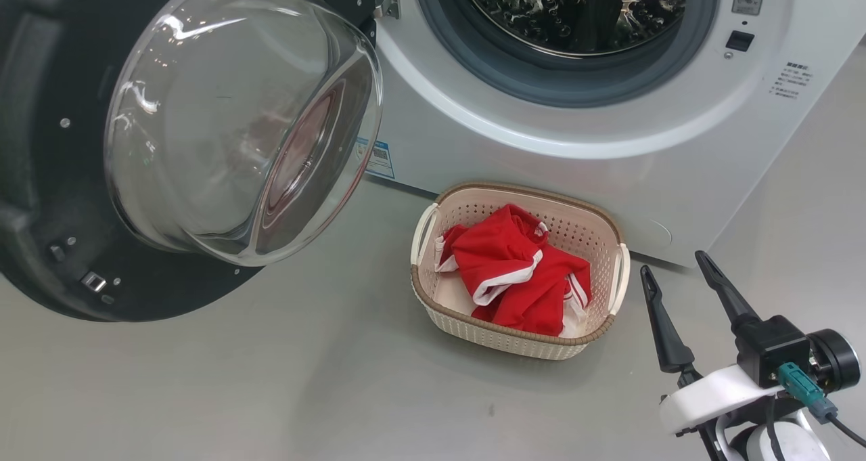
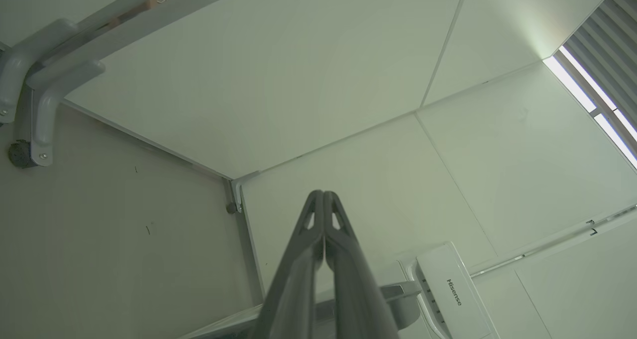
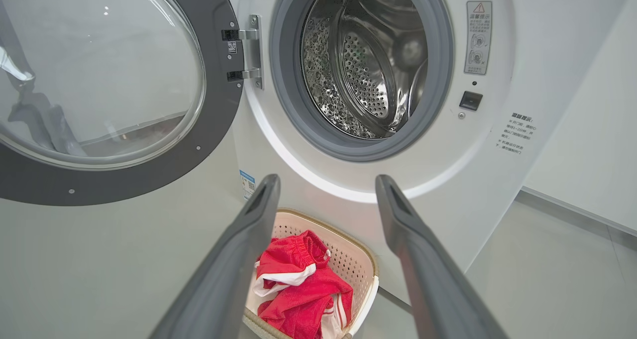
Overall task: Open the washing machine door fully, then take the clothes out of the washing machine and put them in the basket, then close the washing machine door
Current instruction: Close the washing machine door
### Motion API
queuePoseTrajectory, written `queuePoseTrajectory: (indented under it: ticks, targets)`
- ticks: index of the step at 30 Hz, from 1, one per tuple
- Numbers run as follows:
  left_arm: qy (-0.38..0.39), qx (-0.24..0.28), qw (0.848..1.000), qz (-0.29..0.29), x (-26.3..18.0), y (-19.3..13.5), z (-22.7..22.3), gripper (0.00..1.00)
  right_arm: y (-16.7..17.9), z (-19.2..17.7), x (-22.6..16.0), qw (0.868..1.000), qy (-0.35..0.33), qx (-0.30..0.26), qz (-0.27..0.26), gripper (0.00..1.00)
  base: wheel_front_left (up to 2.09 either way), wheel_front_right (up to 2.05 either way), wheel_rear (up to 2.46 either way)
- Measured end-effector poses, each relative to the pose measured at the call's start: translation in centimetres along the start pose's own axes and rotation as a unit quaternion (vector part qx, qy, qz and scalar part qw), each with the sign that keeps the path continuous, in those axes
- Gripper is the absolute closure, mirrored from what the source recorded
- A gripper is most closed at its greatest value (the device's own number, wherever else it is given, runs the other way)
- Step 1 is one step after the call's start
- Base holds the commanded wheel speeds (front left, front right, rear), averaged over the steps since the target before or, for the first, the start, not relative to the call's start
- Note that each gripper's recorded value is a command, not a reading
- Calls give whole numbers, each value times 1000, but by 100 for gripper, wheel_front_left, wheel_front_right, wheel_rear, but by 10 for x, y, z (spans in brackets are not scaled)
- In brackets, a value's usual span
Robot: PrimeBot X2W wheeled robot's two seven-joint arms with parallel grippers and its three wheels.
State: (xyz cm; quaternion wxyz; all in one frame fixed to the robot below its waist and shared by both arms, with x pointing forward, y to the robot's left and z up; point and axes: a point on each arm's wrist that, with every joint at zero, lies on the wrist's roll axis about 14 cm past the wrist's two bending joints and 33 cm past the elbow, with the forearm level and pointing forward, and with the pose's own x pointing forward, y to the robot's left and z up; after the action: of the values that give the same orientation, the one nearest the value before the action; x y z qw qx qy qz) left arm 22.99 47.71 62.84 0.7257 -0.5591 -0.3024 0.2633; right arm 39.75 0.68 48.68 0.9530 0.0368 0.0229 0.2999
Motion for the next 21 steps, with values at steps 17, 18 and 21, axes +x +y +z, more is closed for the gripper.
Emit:
queuePoseTrajectory:
  ticks: [17, 18, 21]
  targets:
    - [153, 55, 983, 87, 16, 52, -70, 100, -17, -2, 2, 1000, 1, 0, -16, 0, 0, 0, 0]
    - [161, 57, 981, 91, 16, 54, -74, 100, -18, -2, 2, 1000, 1, 0, -17, 0, 0, 0, 0]
    - [181, 58, 977, 100, 14, 60, -83, 100, -20, -1, 3, 1000, -1, -2, -18, 0, 0, 0, 0]
